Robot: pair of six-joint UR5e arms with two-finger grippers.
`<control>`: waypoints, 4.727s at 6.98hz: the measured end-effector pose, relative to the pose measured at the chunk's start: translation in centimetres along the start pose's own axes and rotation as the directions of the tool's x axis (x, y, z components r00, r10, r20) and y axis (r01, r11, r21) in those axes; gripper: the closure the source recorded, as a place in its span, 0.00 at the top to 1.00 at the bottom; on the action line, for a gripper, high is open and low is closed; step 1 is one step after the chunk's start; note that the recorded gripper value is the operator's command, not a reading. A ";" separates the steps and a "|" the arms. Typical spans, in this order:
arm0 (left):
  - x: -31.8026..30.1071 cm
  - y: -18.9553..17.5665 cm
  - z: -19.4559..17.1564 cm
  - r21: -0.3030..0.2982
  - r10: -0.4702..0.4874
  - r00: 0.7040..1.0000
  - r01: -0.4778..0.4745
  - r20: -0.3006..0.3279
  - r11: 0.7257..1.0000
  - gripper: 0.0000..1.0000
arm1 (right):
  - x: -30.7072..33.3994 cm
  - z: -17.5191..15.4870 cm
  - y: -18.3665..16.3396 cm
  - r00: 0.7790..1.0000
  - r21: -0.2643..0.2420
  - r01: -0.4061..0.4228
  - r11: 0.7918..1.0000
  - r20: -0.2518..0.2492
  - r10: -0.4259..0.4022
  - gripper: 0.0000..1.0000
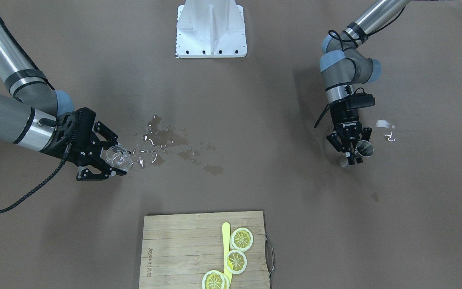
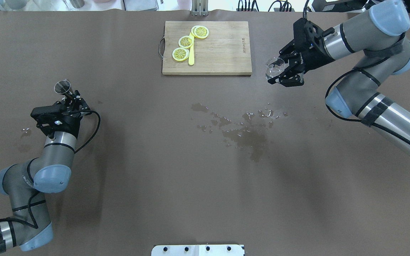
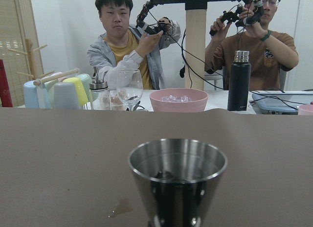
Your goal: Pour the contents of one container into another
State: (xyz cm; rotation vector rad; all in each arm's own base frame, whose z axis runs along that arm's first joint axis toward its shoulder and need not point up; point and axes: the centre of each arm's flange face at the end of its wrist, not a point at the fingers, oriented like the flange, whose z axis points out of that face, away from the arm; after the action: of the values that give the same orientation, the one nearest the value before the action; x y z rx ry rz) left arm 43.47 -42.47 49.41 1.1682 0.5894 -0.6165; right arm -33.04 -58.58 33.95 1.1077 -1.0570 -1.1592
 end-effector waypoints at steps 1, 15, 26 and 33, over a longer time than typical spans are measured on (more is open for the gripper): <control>1.5 -1.3 -0.3 0.006 0.023 0.999 -0.023 -0.048 1.000 0.00 | -0.3 -2.3 -0.7 0.999 -0.015 -0.007 1.000 -0.032 0.007 0.00; 33.6 -6.7 -9.8 0.012 0.246 0.733 -0.308 -0.635 0.951 0.00 | -3.3 -6.1 2.7 0.996 -0.154 0.049 0.987 -0.067 -0.060 0.00; 36.6 -6.9 -13.7 0.262 0.416 0.475 -0.358 -0.775 0.896 0.00 | -4.4 -6.6 3.6 0.989 -0.156 0.131 0.979 -0.046 -0.139 0.00; 35.9 -7.1 -11.7 0.260 0.444 0.493 -0.397 -0.748 0.880 0.00 | -8.4 -5.9 -2.5 0.971 -0.236 0.221 0.946 -0.033 -0.235 0.00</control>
State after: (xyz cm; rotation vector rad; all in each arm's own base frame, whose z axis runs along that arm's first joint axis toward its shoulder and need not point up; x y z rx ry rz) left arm 62.15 -38.08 16.13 1.5675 0.9938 0.3905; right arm -28.47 -49.79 30.20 1.0917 -0.7374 -1.3853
